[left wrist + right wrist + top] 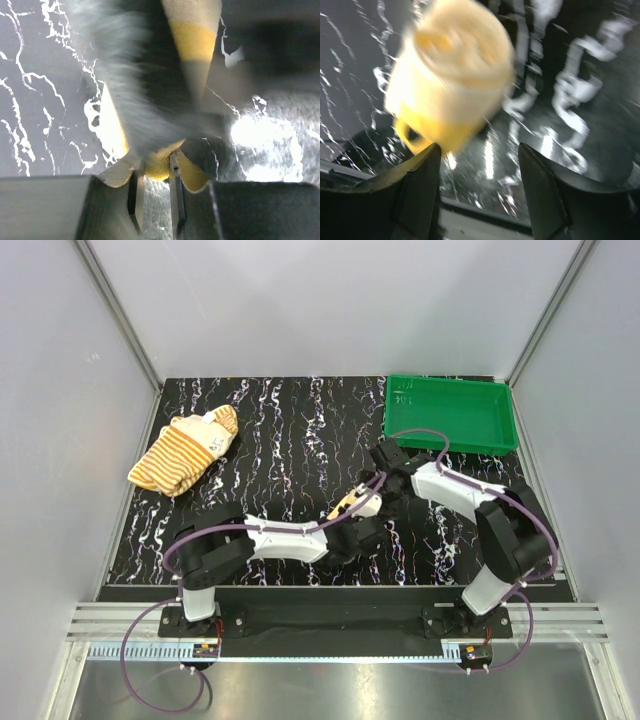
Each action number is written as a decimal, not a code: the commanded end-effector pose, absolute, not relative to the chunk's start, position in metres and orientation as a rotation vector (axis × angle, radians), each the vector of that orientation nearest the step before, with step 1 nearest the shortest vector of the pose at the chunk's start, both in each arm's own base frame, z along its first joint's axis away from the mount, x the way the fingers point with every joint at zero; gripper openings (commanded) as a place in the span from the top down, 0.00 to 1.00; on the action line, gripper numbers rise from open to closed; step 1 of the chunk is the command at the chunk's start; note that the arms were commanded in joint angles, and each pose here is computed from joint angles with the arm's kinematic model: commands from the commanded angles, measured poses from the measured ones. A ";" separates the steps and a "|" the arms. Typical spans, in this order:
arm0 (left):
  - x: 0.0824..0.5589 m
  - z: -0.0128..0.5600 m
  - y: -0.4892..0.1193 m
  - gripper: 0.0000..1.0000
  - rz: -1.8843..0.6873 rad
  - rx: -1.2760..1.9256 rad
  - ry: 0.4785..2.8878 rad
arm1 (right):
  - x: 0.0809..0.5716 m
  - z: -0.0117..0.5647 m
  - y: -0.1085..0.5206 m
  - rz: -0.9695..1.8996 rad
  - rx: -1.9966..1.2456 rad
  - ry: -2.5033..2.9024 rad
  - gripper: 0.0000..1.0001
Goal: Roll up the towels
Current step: Roll the towel
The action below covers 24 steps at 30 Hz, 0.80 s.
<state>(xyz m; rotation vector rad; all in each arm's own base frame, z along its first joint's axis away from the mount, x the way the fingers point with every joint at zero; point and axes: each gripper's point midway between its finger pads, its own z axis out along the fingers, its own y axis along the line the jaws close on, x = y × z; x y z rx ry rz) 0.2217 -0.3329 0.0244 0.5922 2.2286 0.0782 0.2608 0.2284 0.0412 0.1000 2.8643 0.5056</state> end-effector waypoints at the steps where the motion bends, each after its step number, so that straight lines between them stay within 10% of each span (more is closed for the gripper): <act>1: 0.229 -0.009 -0.312 0.88 0.038 0.535 2.400 | 0.241 0.066 0.185 0.340 0.082 2.922 0.30; 24: 0.208 -0.001 -0.334 0.88 -0.464 0.443 2.635 | 0.273 0.085 0.253 1.130 0.251 2.496 0.25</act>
